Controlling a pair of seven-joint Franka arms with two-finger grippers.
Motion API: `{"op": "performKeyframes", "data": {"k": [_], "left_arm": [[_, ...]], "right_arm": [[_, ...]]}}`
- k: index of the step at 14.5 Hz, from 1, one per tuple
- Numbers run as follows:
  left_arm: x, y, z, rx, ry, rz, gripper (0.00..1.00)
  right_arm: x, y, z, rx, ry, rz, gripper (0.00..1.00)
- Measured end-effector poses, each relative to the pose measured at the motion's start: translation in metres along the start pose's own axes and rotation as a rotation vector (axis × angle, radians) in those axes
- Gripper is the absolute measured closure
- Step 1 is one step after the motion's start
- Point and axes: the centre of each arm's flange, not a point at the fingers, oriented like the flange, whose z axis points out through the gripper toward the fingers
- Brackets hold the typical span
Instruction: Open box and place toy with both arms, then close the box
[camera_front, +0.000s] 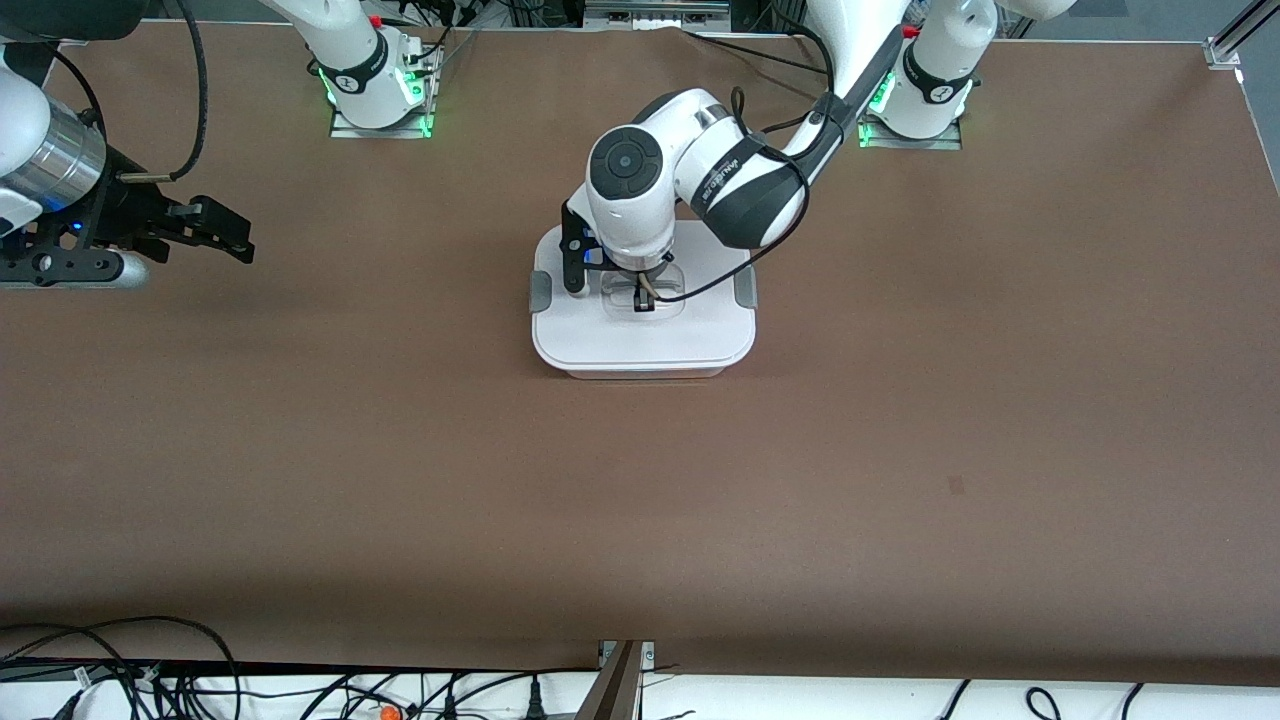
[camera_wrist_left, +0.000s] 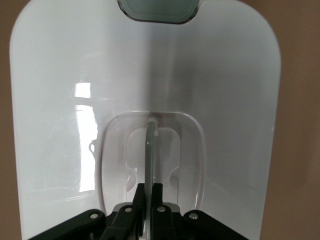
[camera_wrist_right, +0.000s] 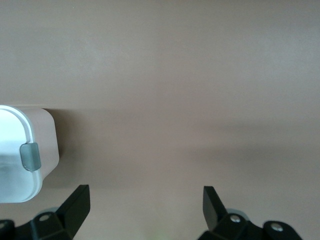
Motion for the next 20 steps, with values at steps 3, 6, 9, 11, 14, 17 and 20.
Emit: {"op": "performKeyframes", "data": {"k": [3,6,9,11,14,17,20], "left_arm": [[0.003,0.004,0.001,0.016,-0.014,0.001,0.93],[0.005,0.003,-0.001,0.019,-0.009,-0.002,0.84],[-0.006,-0.014,-0.018,0.036,0.008,-0.038,0.57],[-0.026,-0.037,-0.043,0.039,0.013,-0.085,0.37],[-0.081,-0.086,-0.086,0.038,0.035,-0.196,0.08],[-0.165,-0.148,-0.105,0.033,0.063,-0.341,0.0],[-0.227,-0.183,-0.105,0.028,0.066,-0.437,0.0]], "right_arm": [[0.0,0.0,0.0,0.0,0.0,0.0,0.0],[0.0,0.0,0.0,0.0,0.0,0.0,0.0],[0.0,0.0,0.0,0.0,0.0,0.001,0.0],[0.0,0.0,0.0,0.0,0.0,0.001,0.0],[0.0,0.0,0.0,0.0,0.0,0.001,0.0],[0.0,0.0,0.0,0.0,0.0,0.001,0.0],[0.0,0.0,0.0,0.0,0.0,0.001,0.0]]}}
